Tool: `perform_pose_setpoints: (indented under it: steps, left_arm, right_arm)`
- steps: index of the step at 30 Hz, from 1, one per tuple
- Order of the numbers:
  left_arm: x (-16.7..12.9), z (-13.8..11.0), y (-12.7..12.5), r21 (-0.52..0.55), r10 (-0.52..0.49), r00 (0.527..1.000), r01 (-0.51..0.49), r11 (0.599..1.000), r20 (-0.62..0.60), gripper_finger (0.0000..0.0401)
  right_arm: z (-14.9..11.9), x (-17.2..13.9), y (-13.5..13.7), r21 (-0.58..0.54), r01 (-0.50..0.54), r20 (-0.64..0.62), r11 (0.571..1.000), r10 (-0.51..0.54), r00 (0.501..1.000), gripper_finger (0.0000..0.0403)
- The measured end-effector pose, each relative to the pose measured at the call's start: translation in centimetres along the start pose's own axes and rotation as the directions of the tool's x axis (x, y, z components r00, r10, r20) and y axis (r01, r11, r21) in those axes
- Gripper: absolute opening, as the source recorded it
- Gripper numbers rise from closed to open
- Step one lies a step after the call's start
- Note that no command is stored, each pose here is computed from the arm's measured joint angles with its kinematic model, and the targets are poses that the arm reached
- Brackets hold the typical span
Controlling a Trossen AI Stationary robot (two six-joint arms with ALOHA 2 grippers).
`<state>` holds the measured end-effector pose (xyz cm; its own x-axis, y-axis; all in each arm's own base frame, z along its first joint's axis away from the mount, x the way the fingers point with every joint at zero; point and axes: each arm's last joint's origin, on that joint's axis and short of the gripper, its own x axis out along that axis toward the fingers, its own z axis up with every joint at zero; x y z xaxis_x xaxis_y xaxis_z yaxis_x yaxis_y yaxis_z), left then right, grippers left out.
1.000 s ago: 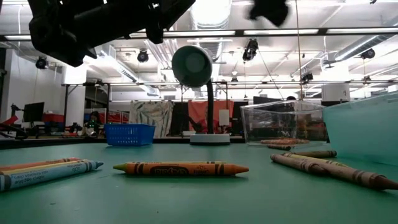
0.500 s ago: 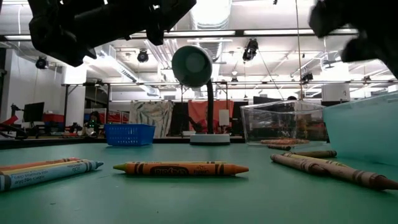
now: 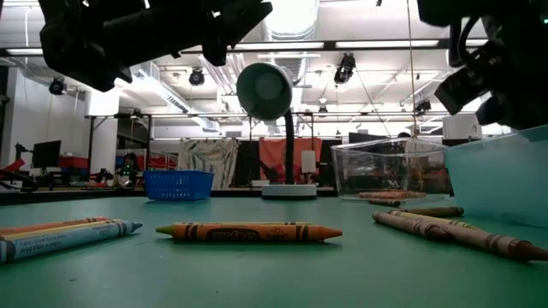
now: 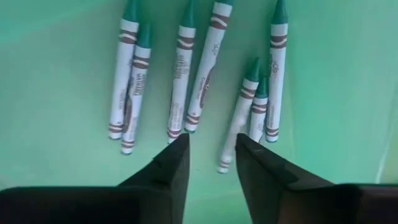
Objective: Sort crayons
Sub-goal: Put the brown crayon into the blue bin
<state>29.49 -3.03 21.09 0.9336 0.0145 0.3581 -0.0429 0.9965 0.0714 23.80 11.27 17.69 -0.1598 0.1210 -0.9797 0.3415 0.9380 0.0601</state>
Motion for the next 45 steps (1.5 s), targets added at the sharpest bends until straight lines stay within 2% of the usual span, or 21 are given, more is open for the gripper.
perform_pose_setpoints:
  steps: [5,10,14,19,25,33,40,45]
  left_arm:
    - [0.0,0.0,0.0,-0.001,0.0,1.0,0.0,1.0,-0.003,0.0173]
    - [0.0,-0.1,0.0,0.0,-0.001,1.0,0.001,1.0,-0.011,0.0173]
    - [0.0,-0.3,0.0,-0.002,-0.002,1.0,0.002,1.0,-0.027,0.0173]
    - [0.1,0.0,0.0,0.0,0.001,1.0,-0.001,1.0,-0.018,0.0173]
    - [-0.1,2.2,0.3,0.017,0.009,0.999,-0.009,1.0,0.041,0.0173]
    - [-0.9,5.2,0.8,0.096,0.011,1.0,-0.012,0.995,0.016,0.0173]
    - [-1.8,7.5,1.3,0.187,0.014,1.0,-0.01,0.982,-0.018,0.0173]
    - [-2.7,8.5,1.7,0.206,0.026,0.995,-0.005,0.978,-0.099,0.0173]
  right_arm:
    - [0.1,-0.7,0.3,-0.018,-0.018,0.013,1.0,0.018,1.0,0.0149]
    - [-0.4,-3.5,0.6,0.009,-0.064,0.056,0.998,0.063,0.996,0.0152]
    - [-0.2,-6.3,0.6,0.117,-0.114,0.159,0.987,0.095,0.983,0.0141]
    - [0.8,-9.6,0.1,0.298,-0.173,0.342,0.939,0.064,0.937,0.0118]
    - [3.1,-12.0,-0.4,0.366,-0.214,0.454,0.906,0.027,0.891,0.0092]
    - [6.7,-10.8,-1.4,0.418,-0.122,0.438,0.9,-0.082,0.895,0.0089]
    - [8.9,-8.7,-2.7,0.503,-0.066,0.363,0.862,-0.141,0.921,0.0091]
    - [9.7,-7.4,-3.2,0.565,-0.037,0.314,0.825,-0.173,0.934,0.0092]
